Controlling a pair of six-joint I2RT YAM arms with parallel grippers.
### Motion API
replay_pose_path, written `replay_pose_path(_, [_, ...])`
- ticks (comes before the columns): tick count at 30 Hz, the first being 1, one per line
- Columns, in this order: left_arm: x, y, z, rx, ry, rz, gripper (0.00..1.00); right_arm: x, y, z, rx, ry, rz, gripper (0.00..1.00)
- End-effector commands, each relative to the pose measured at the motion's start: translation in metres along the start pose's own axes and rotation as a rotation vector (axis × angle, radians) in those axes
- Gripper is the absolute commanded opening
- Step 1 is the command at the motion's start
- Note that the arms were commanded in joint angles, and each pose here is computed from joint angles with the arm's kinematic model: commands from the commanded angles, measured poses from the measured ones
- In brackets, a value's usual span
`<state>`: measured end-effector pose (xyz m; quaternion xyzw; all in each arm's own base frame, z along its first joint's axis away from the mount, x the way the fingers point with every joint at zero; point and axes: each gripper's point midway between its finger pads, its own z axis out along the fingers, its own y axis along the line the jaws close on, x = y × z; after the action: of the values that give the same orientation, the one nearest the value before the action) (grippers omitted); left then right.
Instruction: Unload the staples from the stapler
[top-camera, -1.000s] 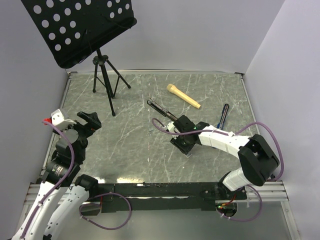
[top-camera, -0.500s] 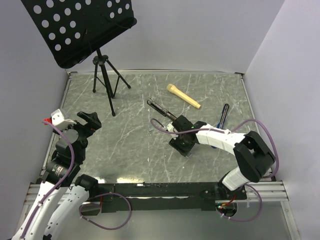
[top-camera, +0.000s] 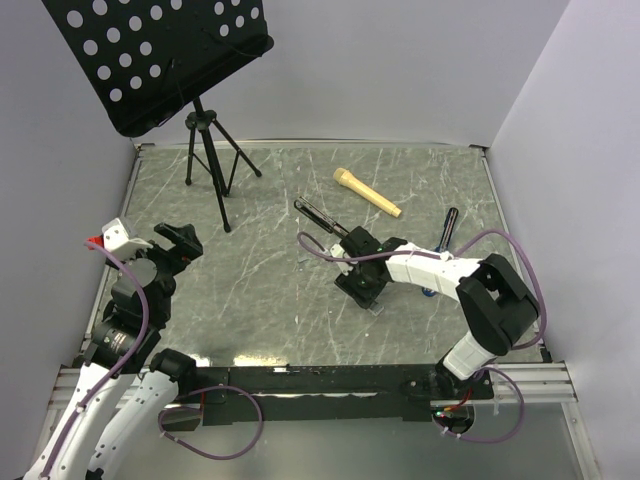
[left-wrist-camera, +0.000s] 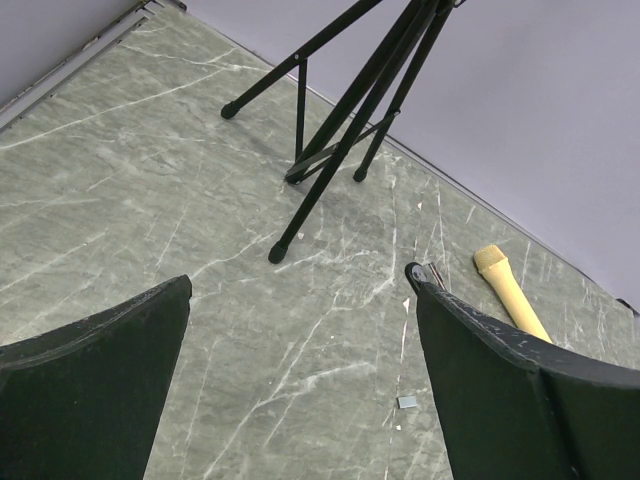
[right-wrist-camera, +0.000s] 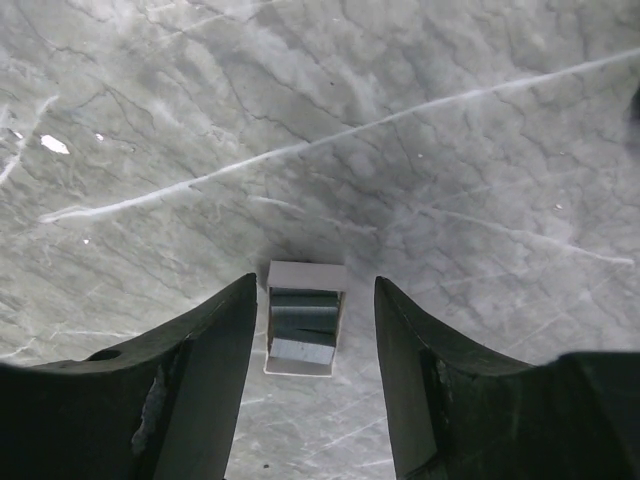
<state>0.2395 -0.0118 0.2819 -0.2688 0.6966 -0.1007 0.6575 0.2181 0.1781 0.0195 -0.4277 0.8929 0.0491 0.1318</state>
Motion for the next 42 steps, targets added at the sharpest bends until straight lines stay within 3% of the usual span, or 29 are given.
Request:
replay_pose_path(1, [-0.005, 0.0, -0.001, 0.002, -0.022, -0.006, 0.99, -0.013, 0.0, 0.001, -0.026, -0.01, 0.007, 0.57])
replay_pose_path(22, [-0.005, 0.0, -0.001, 0.005, -0.021, -0.008, 0.99, -0.015, 0.006, 0.001, -0.06, -0.001, 0.028, 0.45])
replay_pose_path(35, [-0.006, 0.001, -0.002, 0.002, -0.028, -0.011, 0.99, -0.064, 0.034, 0.003, -0.072, -0.045, -0.048, 0.41])
replay_pose_path(42, [-0.008, 0.002, -0.004, -0.003, -0.036, -0.018, 0.99, -0.102, 0.079, 0.01, -0.105, -0.046, -0.172, 0.41])
